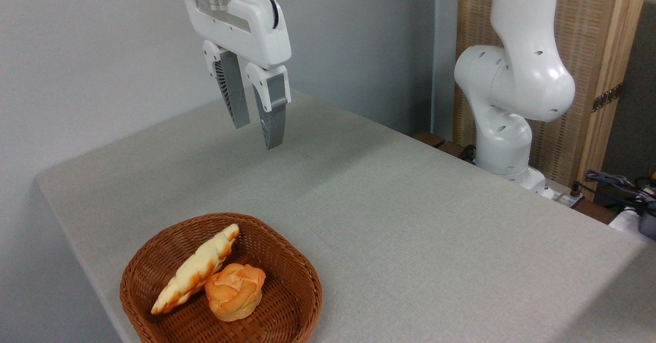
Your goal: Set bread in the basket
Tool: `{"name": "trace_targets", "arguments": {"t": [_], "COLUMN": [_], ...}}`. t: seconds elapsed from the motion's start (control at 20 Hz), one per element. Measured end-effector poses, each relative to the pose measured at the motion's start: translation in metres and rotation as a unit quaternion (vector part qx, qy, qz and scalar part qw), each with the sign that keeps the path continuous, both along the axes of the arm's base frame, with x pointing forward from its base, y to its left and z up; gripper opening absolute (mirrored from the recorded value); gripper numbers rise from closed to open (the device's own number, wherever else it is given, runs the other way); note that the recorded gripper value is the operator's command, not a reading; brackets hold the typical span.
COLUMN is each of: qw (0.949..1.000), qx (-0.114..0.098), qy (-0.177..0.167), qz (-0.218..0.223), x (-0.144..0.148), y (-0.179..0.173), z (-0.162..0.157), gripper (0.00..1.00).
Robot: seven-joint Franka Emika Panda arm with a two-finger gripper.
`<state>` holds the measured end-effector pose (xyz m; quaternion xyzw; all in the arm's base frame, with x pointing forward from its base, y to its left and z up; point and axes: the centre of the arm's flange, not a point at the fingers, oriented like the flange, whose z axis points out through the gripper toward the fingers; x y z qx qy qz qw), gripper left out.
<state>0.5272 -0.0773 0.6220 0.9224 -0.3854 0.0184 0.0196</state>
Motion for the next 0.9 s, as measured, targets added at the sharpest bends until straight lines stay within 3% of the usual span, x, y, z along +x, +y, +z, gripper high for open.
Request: {"name": "trace_targets", "arguments": {"t": [0.9], "qw": [0.9999], "qx": [-0.001], "qy": [-0.005], "qz": [0.016], "x": [0.001], "y": [0.017], "z": [0.004], "gripper": [1.0]}}
